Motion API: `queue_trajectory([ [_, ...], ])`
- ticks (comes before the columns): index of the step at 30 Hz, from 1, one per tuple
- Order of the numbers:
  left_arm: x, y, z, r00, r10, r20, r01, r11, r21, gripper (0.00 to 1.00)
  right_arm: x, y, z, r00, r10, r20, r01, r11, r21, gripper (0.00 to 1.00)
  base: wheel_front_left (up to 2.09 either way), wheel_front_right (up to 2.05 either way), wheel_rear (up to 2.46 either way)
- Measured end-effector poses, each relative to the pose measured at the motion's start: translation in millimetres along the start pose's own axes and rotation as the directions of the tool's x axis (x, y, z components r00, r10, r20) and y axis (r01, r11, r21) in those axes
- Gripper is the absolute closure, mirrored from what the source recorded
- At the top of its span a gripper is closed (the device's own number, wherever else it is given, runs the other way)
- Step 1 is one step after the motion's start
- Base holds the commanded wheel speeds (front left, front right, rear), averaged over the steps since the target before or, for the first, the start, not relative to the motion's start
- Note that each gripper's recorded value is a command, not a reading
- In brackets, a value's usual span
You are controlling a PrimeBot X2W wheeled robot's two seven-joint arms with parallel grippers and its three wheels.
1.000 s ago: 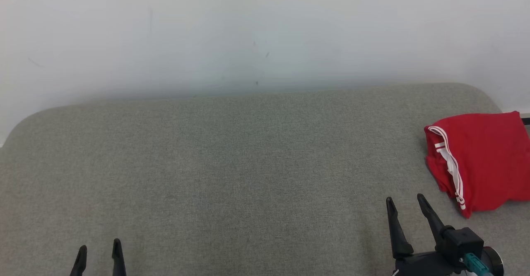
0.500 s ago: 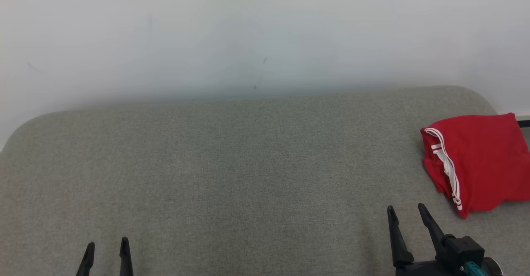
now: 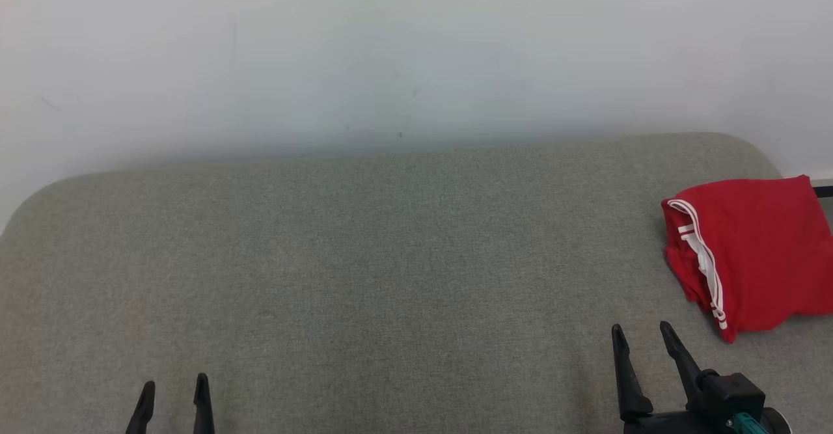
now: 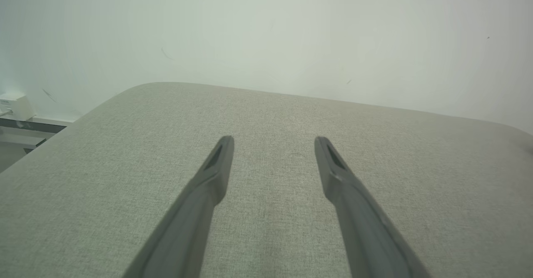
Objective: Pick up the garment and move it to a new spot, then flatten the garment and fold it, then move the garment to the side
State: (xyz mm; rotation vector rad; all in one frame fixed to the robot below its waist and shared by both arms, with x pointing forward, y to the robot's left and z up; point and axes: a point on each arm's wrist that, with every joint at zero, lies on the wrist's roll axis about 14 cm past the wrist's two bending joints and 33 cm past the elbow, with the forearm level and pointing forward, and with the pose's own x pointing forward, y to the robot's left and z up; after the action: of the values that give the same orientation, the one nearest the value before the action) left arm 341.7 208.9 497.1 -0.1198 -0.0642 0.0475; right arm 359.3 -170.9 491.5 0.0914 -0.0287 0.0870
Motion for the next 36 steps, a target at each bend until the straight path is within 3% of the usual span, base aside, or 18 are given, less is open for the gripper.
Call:
queue_trajectory([
  [12,0.5,2.4,-1.9,1.0,0.01,-0.007,-0.01,1.0,0.01,0.0,0.4,2.1,-1.9,1.0,0.005,-0.006,-0.005,1.0,0.007,0.0,0.0,0.0,0.0],
  [13,0.5,3.3,-2.2,1.0,0.015,-0.008,-0.015,1.0,0.013,1.0,0.5,2.4,-2.1,1.0,0.006,-0.006,-0.006,1.0,0.007,1.0,0.0,0.0,0.0],
  [21,-11.8,5.1,-32.9,0.993,0.035,-0.113,-0.038,0.999,-0.028,1.0,-18.1,-2.5,-38.7,0.992,-0.018,-0.129,0.024,0.999,0.041,1.0,0.0,0.0,0.0],
  [36,-5.2,8.9,-33.9,0.987,0.072,-0.142,-0.111,0.951,-0.288,1.0,-12.0,-15.5,-31.9,0.988,-0.086,-0.128,0.122,0.945,0.305,1.0,0.0,0.0,0.0],
])
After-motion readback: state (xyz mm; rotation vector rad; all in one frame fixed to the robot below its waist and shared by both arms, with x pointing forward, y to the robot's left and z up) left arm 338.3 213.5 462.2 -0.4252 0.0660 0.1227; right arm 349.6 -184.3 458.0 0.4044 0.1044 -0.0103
